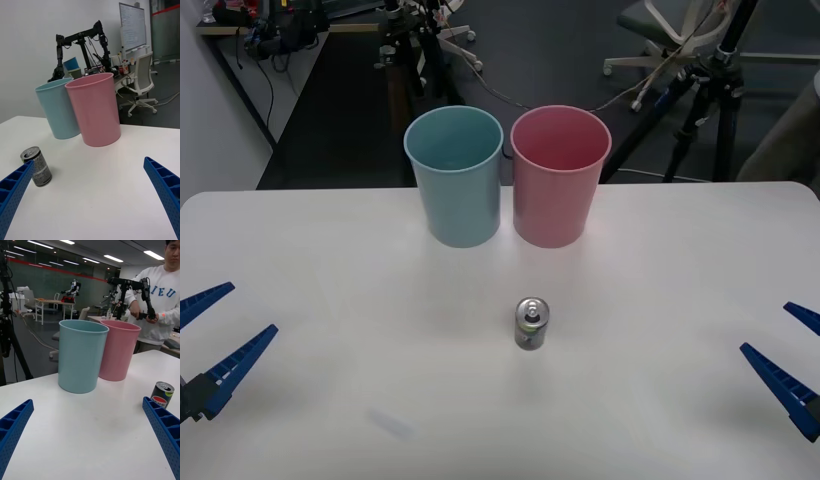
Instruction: Grasp the object on the table and drop it into the matching bin: aluminum can to the light blue bin, PET bottle to the pink bin.
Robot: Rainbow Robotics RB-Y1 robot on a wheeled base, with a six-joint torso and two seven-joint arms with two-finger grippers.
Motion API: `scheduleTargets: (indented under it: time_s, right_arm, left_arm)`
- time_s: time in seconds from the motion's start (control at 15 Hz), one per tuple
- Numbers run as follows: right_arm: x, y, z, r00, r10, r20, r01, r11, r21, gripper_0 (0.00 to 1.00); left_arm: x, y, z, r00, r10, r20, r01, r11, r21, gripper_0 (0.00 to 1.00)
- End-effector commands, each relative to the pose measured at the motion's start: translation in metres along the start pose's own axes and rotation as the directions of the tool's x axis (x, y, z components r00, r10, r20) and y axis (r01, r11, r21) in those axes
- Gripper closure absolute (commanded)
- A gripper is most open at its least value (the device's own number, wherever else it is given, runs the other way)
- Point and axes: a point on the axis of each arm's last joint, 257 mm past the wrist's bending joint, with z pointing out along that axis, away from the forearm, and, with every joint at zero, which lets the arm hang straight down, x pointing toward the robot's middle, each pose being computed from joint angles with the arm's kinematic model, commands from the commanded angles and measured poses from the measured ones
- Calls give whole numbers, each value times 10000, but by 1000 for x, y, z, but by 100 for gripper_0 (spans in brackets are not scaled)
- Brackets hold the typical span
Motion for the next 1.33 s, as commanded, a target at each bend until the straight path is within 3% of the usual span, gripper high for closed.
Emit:
scheduleTargets:
  time_s: [0.07,0.2,0.33,0.67,1.0,1.33]
  right_arm:
    - [8,17,-9,9998,-8,-175,3,9996,-272,0]
    - [16,28,-16,9994,-30,-352,14,9990,-454,0]
    - [26,37,-23,9967,-632,-507,605,9967,-533,0]
    - [52,66,-26,9886,-1315,-730,1238,9872,-1009,0]
    - [78,87,-7,9867,-1520,-573,1422,9787,-1484,0]
    - [99,100,21,9883,-1406,-585,1293,9778,-1651,0]
  left_arm:
    - [0,0,0,10000,-2,-1,2,10000,0,0]
    - [0,0,0,10000,-2,-1,2,10000,0,0]
    - [0,0,0,10000,-2,-1,2,10000,0,0]
    - [0,0,0,10000,-2,-1,2,10000,0,0]
    - [0,0,0,10000,-2,-1,2,10000,0,0]
    - [0,0,0,10000,-2,-1,2,10000,0,0]
